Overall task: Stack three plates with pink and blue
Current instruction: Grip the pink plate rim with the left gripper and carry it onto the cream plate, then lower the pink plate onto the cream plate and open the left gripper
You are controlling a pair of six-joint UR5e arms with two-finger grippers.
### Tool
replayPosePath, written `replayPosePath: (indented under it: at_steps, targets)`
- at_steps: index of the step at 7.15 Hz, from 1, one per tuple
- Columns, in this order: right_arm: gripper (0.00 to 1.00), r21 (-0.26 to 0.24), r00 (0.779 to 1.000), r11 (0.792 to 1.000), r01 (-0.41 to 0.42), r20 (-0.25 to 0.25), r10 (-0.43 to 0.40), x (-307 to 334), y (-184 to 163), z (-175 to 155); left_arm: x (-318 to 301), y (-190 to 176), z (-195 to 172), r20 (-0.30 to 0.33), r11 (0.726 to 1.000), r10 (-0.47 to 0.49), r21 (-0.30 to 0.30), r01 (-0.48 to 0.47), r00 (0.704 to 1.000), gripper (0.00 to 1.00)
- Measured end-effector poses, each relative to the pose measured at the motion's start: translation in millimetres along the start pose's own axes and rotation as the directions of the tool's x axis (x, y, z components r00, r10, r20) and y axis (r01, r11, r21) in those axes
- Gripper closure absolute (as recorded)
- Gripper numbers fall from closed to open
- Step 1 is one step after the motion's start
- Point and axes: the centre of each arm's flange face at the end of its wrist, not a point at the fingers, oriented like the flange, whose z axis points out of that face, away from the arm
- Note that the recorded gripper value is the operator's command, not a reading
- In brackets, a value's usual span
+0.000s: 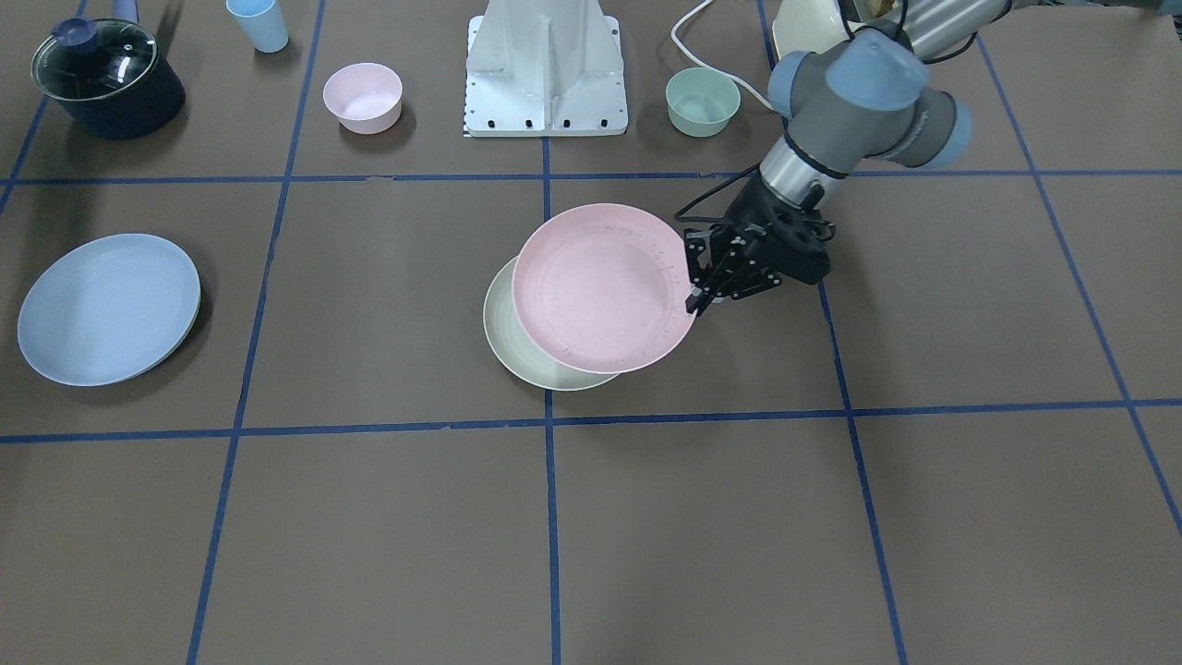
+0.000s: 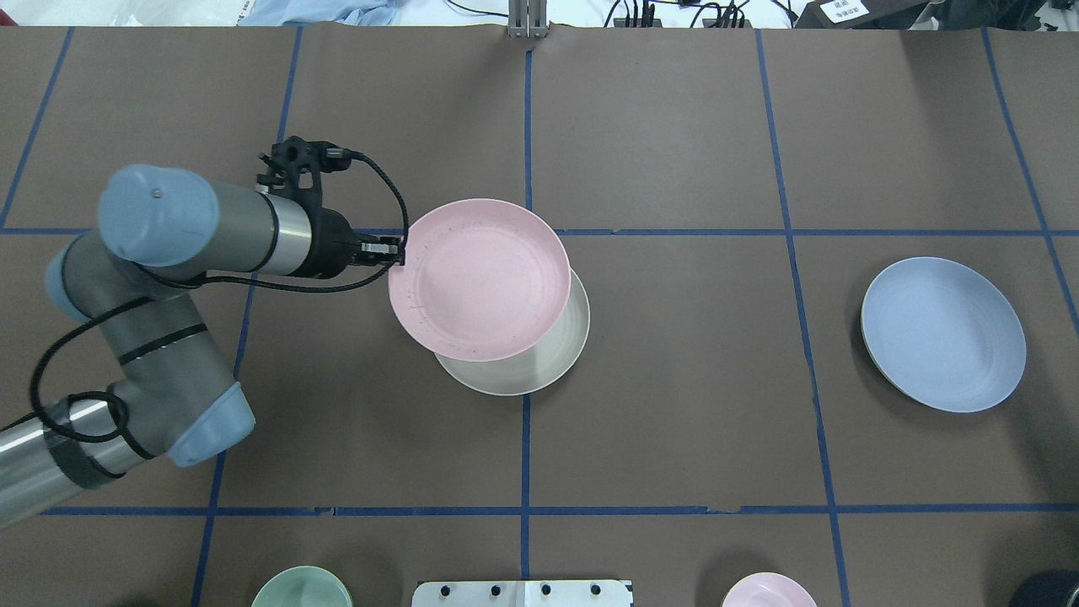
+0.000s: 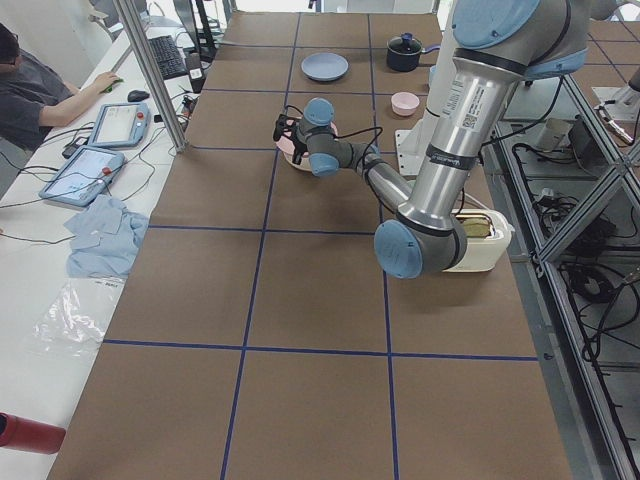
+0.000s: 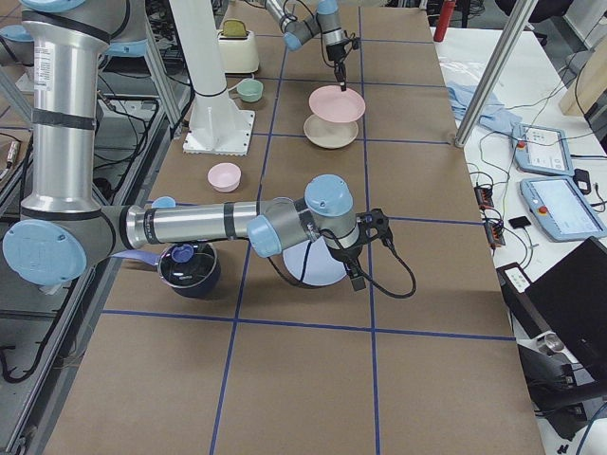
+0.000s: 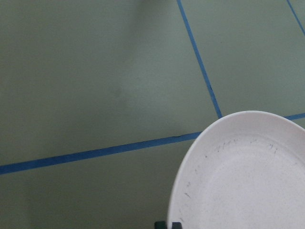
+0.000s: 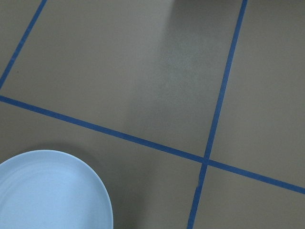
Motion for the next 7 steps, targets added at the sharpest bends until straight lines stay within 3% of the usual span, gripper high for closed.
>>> replayPosePath:
  at_steps: [3,7]
  targets:
    - [0.0,0.0,1.0,1.0,0.0,0.0,0.0,-0.1,-0.3,-0.1,18.3,13.7,45.0,0.037,1.0,-0.024,-0.011,0.024,0.999,1.0]
    - [0.0,0.0,1.0,1.0,0.0,0.0,0.0,-0.1,-0.3,-0.1,12.8,18.7,47.9,0.045,1.0,-0.018,-0.016,0.018,0.999,1.0]
